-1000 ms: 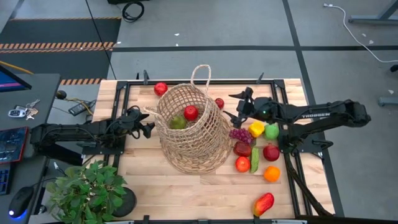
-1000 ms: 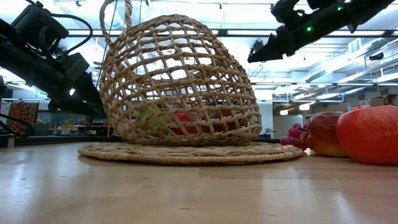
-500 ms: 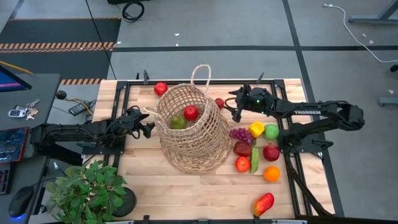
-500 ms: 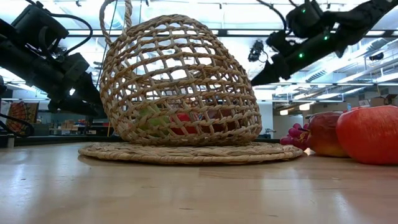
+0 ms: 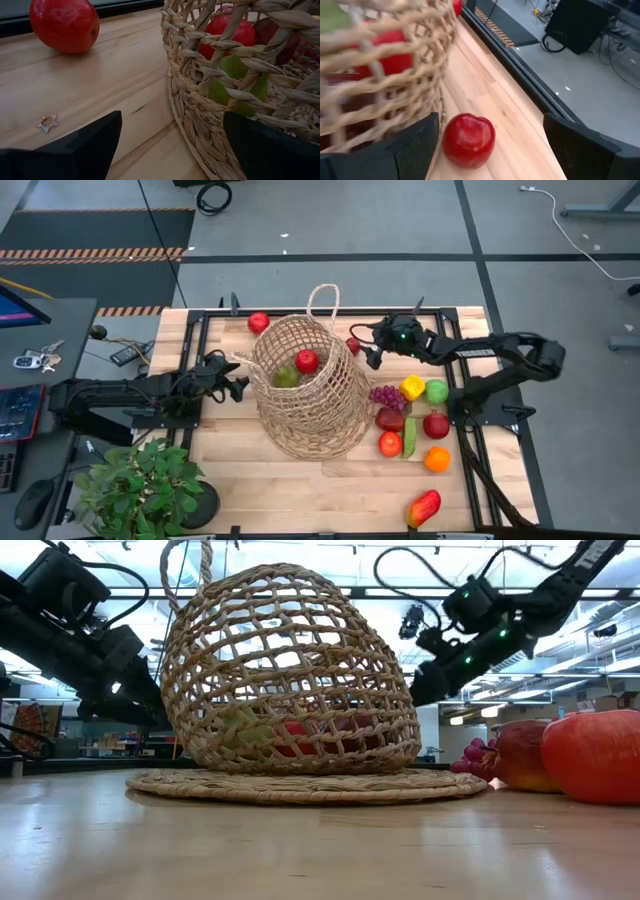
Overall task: Build produce basket
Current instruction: Put the top dark red apple into the basket
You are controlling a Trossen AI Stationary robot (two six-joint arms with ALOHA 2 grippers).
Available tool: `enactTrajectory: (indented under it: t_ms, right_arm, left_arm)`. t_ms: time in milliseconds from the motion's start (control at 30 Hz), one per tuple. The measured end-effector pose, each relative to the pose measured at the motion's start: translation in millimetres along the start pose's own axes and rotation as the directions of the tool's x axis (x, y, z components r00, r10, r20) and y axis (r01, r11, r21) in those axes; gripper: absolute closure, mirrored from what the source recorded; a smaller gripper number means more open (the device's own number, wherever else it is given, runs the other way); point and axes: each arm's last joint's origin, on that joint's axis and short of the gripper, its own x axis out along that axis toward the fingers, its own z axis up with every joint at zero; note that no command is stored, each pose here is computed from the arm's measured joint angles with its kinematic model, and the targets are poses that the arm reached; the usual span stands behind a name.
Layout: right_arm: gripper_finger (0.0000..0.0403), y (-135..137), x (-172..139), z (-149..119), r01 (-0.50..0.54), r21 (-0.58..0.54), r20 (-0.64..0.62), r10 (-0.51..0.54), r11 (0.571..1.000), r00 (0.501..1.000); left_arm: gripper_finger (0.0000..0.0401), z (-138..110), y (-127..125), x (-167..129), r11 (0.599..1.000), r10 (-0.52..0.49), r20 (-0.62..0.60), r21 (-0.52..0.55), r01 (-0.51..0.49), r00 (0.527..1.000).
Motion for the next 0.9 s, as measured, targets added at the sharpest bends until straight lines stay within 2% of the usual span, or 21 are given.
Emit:
enactTrajectory:
  t_ms: [333, 500, 900]
  right_arm:
    - [0.0005, -14, 37, -23, -0.042, 0.045, -0.04, 0.044, 0.998, 0.998]
    - [0.0004, -15, 51, -20, -0.107, 0.074, -0.038, 0.11, 0.992, 0.993]
    - [0.0006, -11, 73, -41, -0.12, 0.086, -0.132, 0.131, 0.989, 0.983]
  left_arm:
    - [0.0044, 0, 0, 0, 1.0, 0.0, 0.0, 0.0, 0.0, 1.0]
    - [0.0044, 0, 0, 0, 1.0, 0.0, 0.0, 0.0, 0.0, 1.0]
    - [0.0044, 0, 0, 0, 1.0, 0.0, 0.0, 0.0, 0.0, 1.0]
